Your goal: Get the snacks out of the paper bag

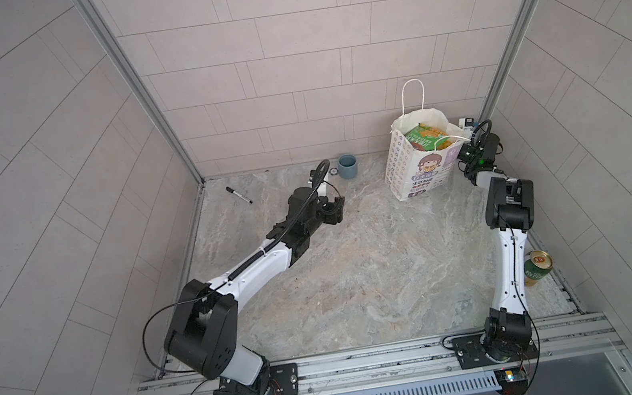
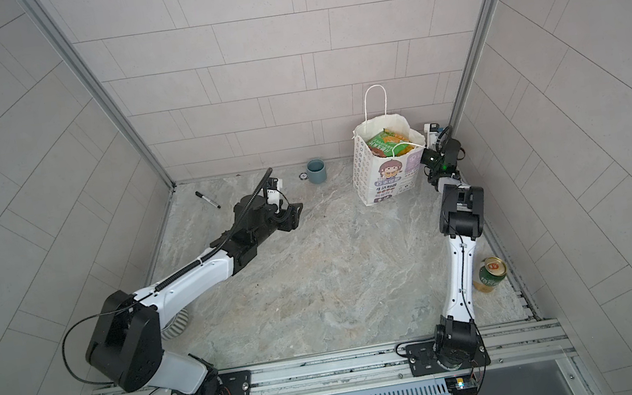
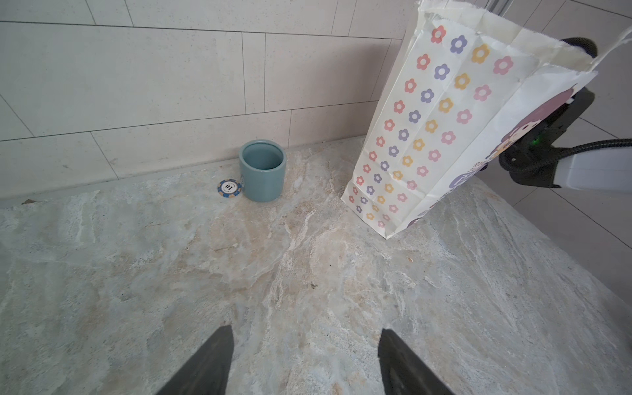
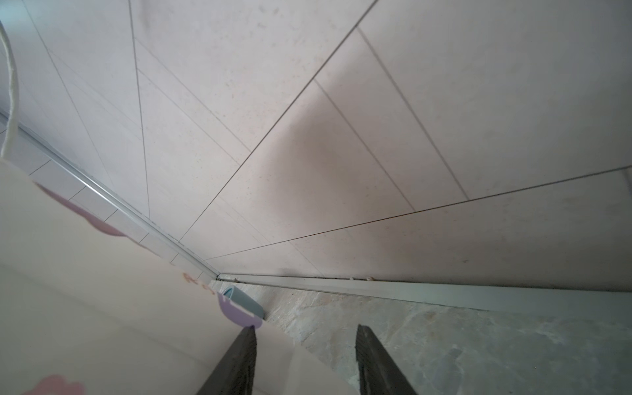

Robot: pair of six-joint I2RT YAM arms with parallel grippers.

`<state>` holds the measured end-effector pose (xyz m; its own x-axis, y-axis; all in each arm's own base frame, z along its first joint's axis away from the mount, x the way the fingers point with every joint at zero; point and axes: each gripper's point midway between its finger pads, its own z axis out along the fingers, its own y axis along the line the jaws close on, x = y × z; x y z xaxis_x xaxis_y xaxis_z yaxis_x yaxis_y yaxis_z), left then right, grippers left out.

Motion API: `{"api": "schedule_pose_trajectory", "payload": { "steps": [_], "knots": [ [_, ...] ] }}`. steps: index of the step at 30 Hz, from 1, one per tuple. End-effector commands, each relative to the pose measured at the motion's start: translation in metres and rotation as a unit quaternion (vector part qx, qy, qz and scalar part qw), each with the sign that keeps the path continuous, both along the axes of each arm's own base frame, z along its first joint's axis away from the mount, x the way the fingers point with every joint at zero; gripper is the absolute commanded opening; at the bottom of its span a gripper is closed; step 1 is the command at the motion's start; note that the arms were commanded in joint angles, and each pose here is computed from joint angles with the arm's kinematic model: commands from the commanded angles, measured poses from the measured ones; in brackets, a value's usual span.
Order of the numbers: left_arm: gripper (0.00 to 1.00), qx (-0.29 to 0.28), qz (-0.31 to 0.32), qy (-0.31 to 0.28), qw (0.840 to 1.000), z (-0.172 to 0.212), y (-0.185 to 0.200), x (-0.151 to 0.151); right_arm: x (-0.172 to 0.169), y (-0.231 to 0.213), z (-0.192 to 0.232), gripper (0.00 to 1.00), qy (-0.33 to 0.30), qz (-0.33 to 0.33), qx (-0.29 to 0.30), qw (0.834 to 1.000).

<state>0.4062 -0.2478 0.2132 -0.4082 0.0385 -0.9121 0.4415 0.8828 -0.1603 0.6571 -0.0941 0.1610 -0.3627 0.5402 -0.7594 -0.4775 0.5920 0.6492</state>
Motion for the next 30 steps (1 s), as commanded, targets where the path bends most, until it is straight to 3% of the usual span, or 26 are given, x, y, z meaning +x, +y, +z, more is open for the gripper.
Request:
{"api": "schedule_pose_trajectory", "payload": {
  "steps": [1,30],
  "knots": [
    [0.72,-0.009,0.023,-0.031,0.999,0.020,0.012,-0.001,-0.016,0.038,0.055,0.48,-0.079,0.044,-0.042,0.995],
    [0.76,0.015,0.071,-0.047,0.996,0.013,0.054,-0.033,-0.110,0.127,0.026,0.48,-0.023,0.067,-0.092,0.993]
  ]
}}
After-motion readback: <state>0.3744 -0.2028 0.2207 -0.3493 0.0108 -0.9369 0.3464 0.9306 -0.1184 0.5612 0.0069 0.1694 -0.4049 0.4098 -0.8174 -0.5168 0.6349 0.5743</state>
